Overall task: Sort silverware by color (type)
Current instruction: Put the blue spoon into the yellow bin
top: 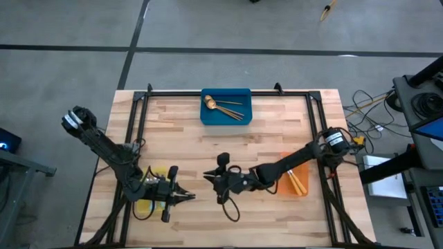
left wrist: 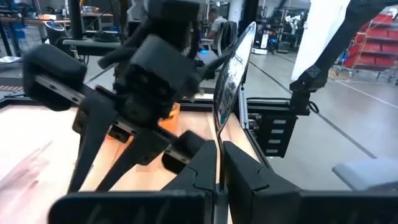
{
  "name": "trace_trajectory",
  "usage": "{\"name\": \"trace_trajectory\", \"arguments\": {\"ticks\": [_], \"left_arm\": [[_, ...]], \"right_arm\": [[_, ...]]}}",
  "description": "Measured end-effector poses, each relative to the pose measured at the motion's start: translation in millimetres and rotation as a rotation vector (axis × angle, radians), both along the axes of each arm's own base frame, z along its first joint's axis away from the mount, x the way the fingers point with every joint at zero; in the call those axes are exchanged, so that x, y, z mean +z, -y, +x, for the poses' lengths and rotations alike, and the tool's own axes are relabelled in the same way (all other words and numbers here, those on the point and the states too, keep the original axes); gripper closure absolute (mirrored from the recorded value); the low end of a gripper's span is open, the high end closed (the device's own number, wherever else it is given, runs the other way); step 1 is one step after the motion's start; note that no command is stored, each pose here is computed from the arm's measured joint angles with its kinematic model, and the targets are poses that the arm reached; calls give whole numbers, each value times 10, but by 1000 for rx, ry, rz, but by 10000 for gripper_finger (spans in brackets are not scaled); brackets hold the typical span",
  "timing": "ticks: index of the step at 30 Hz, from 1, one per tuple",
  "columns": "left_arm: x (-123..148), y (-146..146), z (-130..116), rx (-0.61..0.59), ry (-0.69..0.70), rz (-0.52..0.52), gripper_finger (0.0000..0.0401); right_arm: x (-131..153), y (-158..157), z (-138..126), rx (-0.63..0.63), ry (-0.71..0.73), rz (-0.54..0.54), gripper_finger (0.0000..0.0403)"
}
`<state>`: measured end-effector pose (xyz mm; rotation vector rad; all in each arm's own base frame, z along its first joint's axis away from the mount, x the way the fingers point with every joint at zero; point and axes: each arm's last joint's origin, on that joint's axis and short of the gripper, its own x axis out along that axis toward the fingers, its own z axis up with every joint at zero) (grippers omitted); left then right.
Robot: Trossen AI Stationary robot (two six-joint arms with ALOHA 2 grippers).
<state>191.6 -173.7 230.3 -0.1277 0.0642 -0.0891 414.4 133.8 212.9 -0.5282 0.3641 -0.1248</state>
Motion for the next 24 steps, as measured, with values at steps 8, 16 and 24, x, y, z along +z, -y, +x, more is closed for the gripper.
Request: {"name": "trace_trajectory", "arguments": {"ticks": [8,16,24], "left_arm": [[-21,28,-38,-19,-3,20,401],[-43,118,-111,-64,-8,27,401],[-69,186,-134,-85,3,14,401]], "right_arm": [[41,-3,23,119,199,97,352],[-92,49,21,96,213,148,351],[68,63,71,89,290,164,354]]}}
